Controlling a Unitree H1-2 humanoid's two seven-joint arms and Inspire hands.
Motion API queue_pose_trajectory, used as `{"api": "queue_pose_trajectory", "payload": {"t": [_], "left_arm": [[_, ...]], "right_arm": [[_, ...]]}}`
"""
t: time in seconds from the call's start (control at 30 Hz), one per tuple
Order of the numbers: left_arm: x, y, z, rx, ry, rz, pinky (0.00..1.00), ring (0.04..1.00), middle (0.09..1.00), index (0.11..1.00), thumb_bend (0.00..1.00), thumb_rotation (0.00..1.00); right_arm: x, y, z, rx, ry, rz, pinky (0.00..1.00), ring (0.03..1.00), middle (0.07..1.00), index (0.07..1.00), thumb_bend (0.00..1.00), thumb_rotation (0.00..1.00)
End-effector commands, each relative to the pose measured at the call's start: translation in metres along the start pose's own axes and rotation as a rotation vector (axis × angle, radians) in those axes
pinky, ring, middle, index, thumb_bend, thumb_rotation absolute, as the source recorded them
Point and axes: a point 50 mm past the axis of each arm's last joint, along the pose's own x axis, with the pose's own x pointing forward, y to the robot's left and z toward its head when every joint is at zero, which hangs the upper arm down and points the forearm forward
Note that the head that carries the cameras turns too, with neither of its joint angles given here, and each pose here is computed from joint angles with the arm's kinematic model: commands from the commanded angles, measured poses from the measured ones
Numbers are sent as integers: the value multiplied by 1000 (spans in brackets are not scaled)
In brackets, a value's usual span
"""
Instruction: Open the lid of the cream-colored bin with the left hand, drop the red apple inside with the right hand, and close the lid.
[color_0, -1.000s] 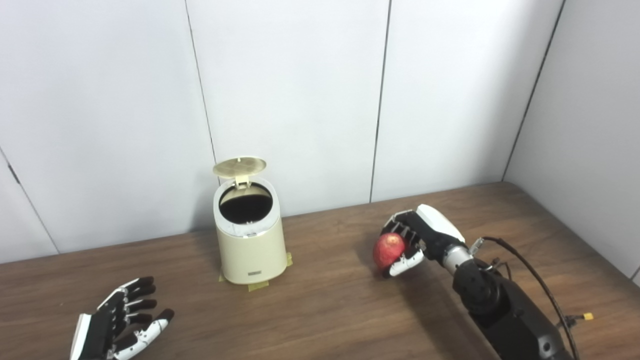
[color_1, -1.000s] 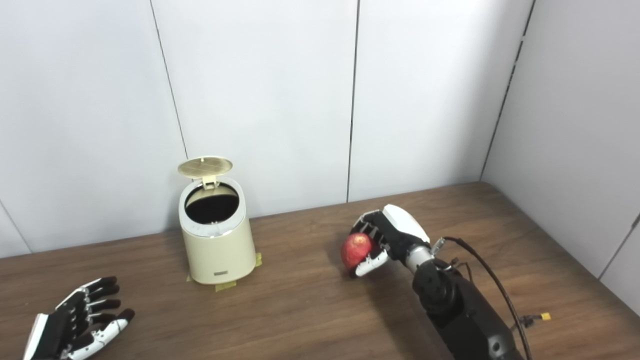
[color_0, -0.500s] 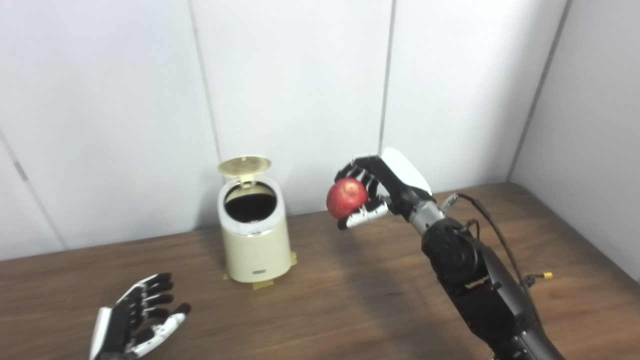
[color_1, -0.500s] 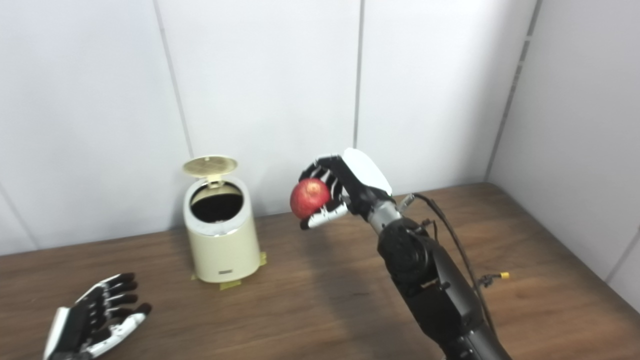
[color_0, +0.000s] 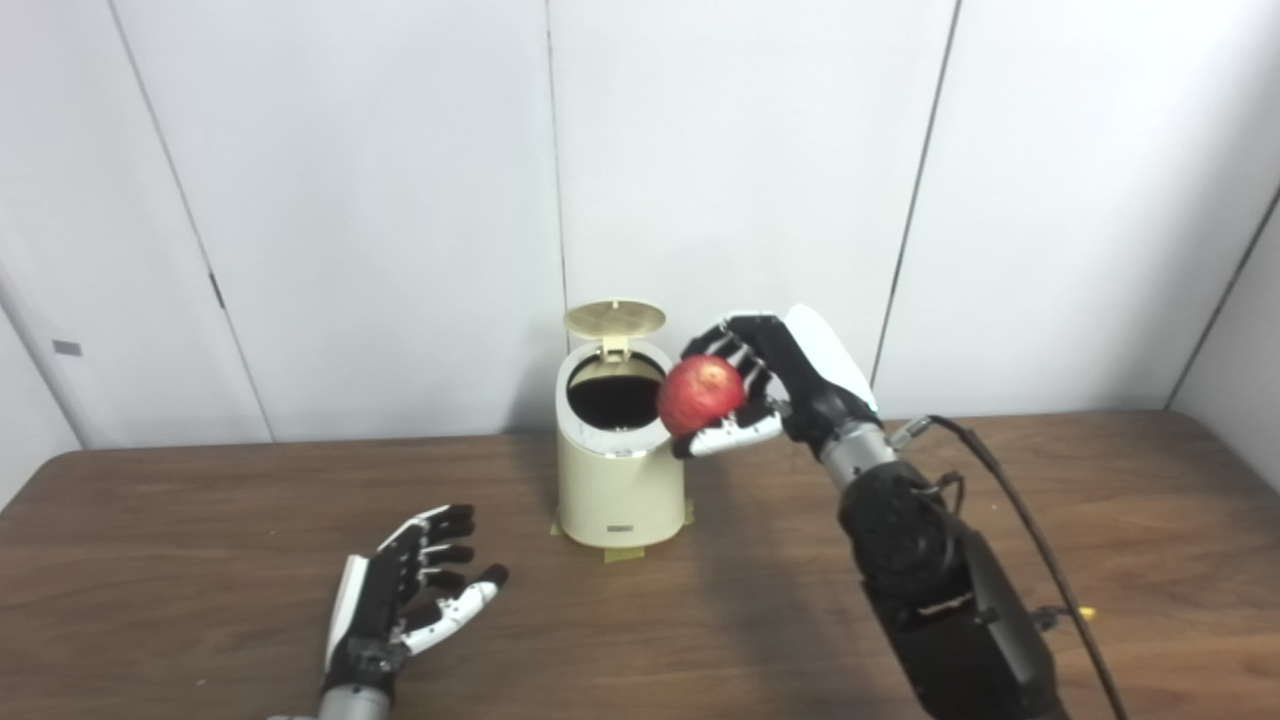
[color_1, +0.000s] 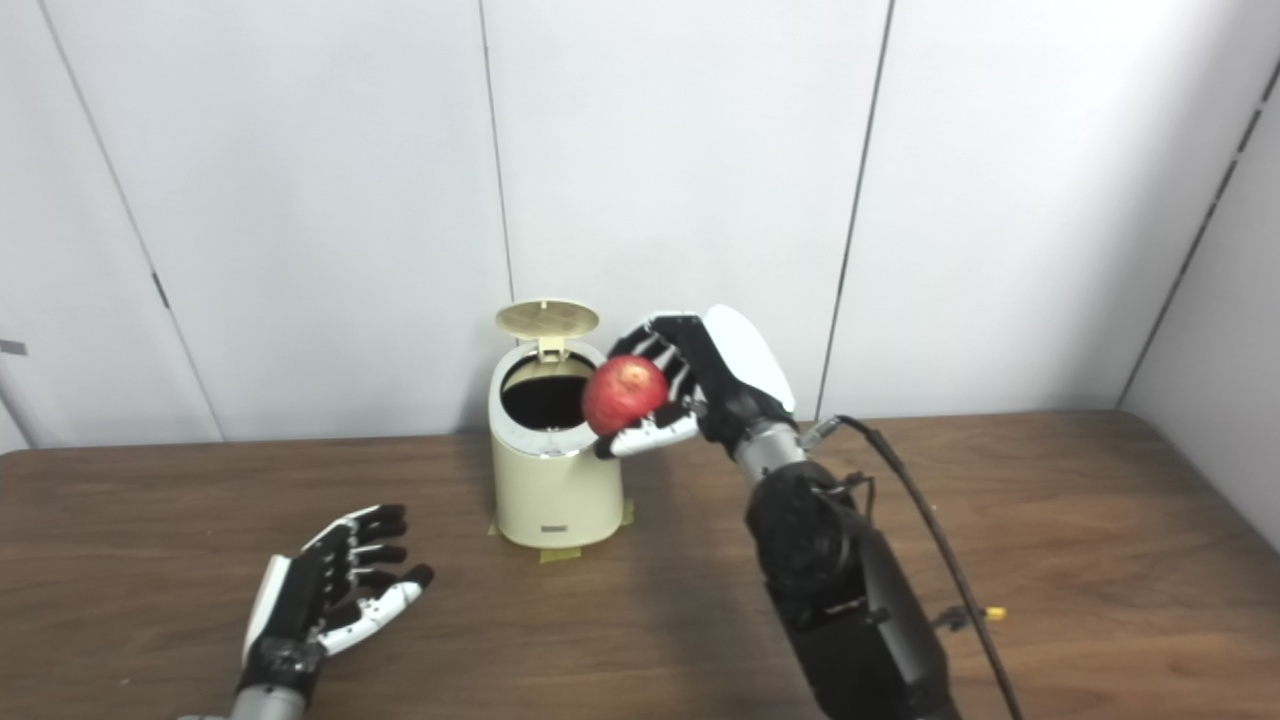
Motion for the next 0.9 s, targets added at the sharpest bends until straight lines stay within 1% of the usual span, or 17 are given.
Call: {"api": "queue_pose_trajectory", "payload": {"t": [0.0,0.1,0.2,0.3,0.4,0.5,0.7,0.87], "left_arm": [[12,-4,17,-5,-65,-2,594,687,759,768,635,135],[13,-6,17,-13,-65,-2,591,685,758,767,636,137],[13,-8,18,-19,-66,-2,590,684,761,764,638,122],[14,-10,19,-19,-69,-2,572,678,764,766,640,131],[14,-10,20,-22,-68,-1,579,681,763,766,641,131],[14,-11,20,-24,-65,0,565,680,762,764,638,136],[14,-12,21,-27,-64,1,584,688,762,764,638,126],[13,-13,22,-34,-69,2,591,692,761,766,638,121]], "right_arm": [[18,-19,26,-23,-100,-81,276,359,473,562,507,0],[25,-14,34,-17,-104,-77,299,363,477,558,508,0],[29,-11,37,-7,-114,-80,276,355,467,560,507,0],[34,-7,37,2,-112,-84,268,354,465,561,506,0],[38,-3,37,-1,-118,-92,260,356,461,561,507,0],[44,0,37,-17,-128,-101,238,350,452,558,506,0],[54,1,37,-70,-135,-112,236,348,452,557,506,0],[58,4,36,-101,-159,-125,264,350,463,564,505,0]]}}
